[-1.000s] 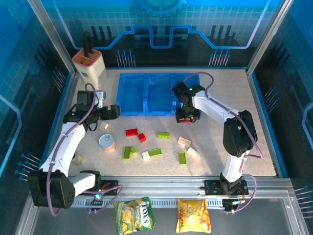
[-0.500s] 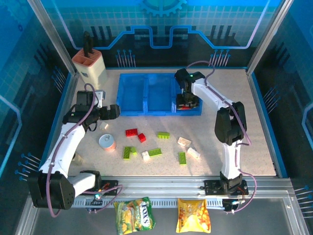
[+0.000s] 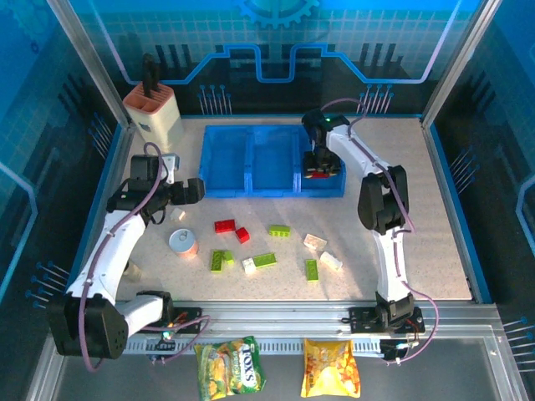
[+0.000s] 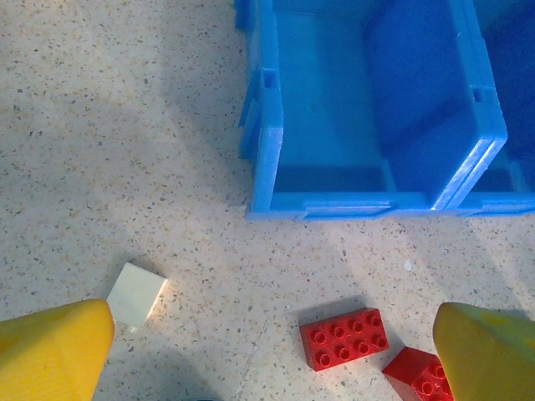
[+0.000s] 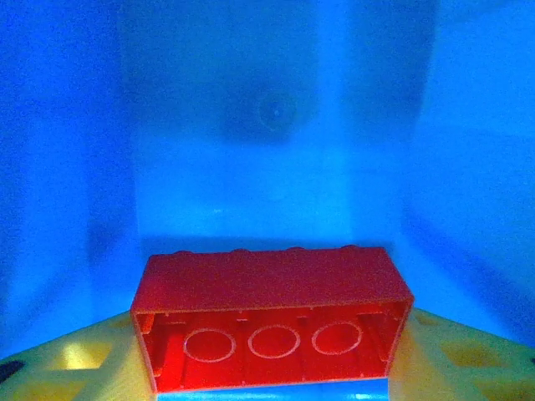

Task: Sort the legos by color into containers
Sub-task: Place the lego in the container.

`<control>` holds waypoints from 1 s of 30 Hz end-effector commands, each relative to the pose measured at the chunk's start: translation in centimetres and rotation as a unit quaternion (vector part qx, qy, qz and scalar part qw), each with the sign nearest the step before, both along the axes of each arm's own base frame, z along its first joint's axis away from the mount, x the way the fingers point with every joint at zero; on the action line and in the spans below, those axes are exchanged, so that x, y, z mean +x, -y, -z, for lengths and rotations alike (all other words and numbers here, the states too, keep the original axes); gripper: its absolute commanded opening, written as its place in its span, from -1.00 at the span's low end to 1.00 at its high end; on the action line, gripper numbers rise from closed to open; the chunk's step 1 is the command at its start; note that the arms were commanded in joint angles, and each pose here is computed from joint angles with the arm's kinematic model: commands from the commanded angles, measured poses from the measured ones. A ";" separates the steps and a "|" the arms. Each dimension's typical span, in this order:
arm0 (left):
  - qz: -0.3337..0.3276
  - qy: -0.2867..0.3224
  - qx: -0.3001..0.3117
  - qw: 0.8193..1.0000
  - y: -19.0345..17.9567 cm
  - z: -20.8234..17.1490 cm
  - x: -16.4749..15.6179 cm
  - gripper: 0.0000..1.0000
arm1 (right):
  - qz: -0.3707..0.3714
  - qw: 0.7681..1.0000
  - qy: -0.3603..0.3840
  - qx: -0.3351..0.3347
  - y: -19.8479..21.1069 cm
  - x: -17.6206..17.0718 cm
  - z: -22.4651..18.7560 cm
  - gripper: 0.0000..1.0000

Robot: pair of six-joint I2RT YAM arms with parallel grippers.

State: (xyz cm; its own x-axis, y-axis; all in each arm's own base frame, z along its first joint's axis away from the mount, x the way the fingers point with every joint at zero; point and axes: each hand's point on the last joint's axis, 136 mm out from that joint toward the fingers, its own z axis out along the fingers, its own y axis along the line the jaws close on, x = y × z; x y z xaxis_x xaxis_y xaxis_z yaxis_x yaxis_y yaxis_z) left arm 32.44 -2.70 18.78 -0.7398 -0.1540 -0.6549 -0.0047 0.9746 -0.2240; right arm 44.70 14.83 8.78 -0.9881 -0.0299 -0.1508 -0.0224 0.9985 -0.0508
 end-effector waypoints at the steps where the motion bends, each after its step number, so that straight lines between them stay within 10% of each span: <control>1: 0.002 0.008 0.014 1.000 -0.4 -0.1 -0.4 0.99 | 0.002 1.000 -0.024 0.007 0.3 0.2 1.1 0.23; 30: 0.004 0.008 0.013 1.000 -0.4 -0.1 -0.4 0.99 | 0.005 0.999 -0.048 0.010 0.2 0.8 4.0 0.40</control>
State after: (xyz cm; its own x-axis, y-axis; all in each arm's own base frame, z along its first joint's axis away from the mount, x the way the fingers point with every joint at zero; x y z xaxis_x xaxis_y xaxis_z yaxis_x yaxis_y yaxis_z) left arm 32.33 -2.68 18.85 -0.7372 -0.1402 -0.6610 0.0060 0.9768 -0.2139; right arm 45.30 14.82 3.48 -0.9987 -0.0205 -0.0471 -0.0184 0.9989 -0.0441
